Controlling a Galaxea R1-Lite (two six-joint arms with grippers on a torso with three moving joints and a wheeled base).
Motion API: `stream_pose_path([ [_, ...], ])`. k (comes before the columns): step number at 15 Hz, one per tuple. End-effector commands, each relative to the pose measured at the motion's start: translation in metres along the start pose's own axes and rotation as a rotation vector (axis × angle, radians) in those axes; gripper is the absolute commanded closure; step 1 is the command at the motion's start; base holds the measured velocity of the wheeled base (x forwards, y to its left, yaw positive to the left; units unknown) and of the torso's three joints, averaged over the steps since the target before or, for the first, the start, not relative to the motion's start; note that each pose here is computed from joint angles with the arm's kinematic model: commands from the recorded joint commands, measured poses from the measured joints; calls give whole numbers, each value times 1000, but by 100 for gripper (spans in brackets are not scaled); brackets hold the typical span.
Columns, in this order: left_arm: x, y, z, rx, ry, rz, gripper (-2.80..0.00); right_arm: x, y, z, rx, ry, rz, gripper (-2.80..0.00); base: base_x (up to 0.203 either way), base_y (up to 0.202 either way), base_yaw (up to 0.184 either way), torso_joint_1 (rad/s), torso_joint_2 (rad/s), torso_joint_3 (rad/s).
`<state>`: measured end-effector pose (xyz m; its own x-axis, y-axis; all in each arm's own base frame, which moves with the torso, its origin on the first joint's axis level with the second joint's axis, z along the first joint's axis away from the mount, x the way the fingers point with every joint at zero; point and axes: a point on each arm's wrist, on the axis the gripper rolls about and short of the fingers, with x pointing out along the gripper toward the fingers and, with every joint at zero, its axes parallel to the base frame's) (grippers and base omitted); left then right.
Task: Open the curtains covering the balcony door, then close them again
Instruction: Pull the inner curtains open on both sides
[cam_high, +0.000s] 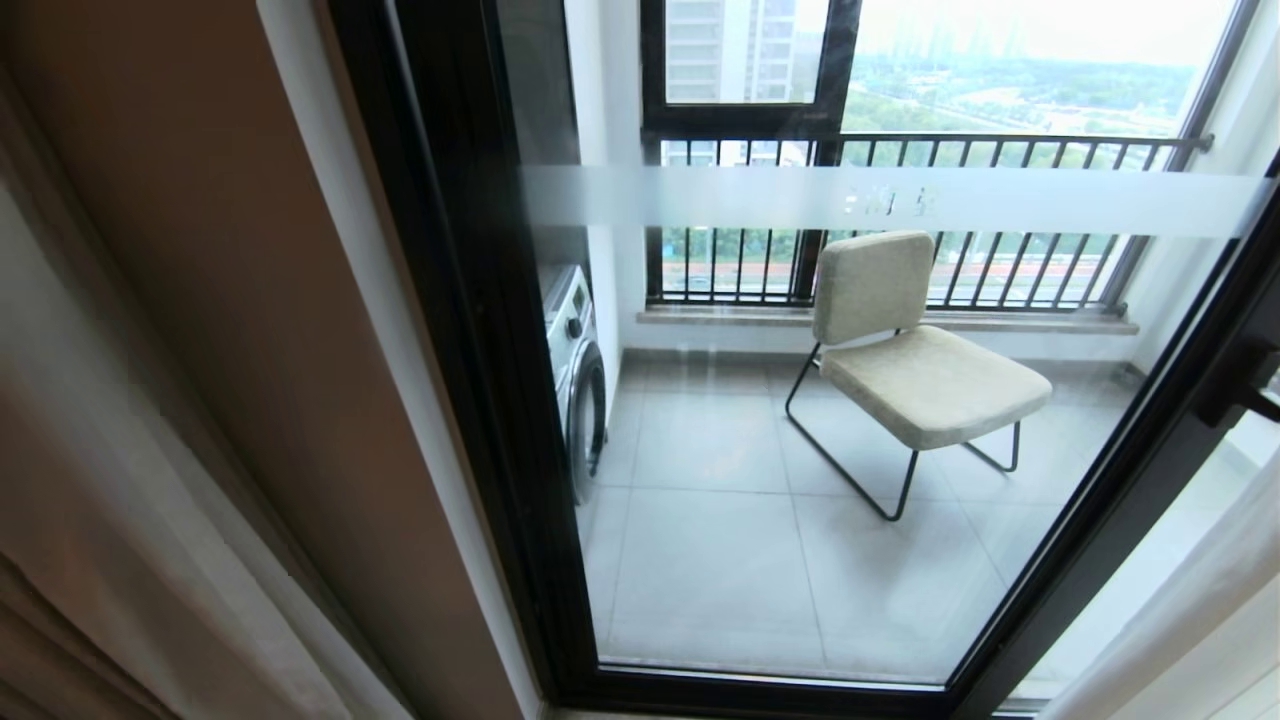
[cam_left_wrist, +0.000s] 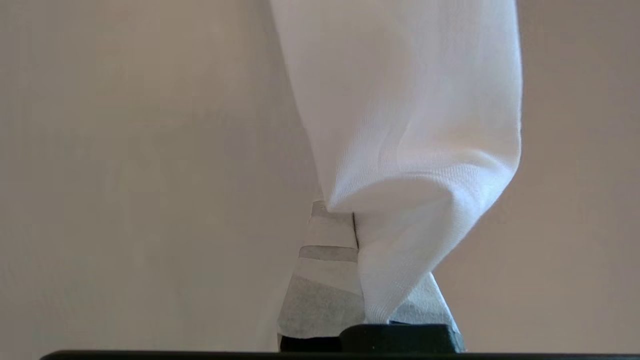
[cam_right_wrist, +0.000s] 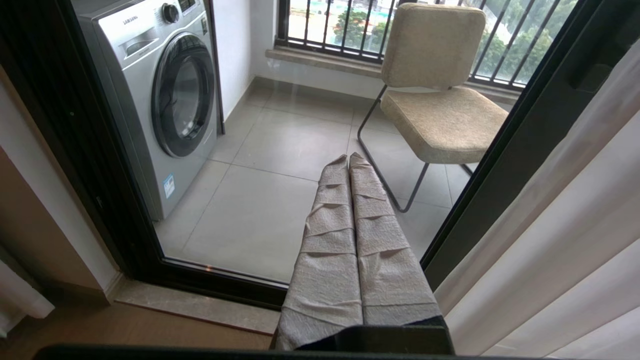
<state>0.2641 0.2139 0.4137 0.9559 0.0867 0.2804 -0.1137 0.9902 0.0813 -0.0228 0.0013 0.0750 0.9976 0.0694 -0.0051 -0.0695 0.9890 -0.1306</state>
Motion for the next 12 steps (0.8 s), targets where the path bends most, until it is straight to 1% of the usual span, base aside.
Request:
stream_pose_path([
  [1, 1, -7, 3, 2, -11, -21, 0, 0, 0, 0, -1, -1, 1, 0, 0, 0, 0, 0, 0, 0],
  [11, -3, -13, 12, 11, -30, -31, 0, 0, 0, 0, -1, -1, 1, 0, 0, 0, 0, 0, 0, 0],
  [12, -4, -14, 12, 11, -30, -31, -280, 0, 0, 0, -1, -1, 1, 0, 0, 0, 0, 0, 0, 0],
])
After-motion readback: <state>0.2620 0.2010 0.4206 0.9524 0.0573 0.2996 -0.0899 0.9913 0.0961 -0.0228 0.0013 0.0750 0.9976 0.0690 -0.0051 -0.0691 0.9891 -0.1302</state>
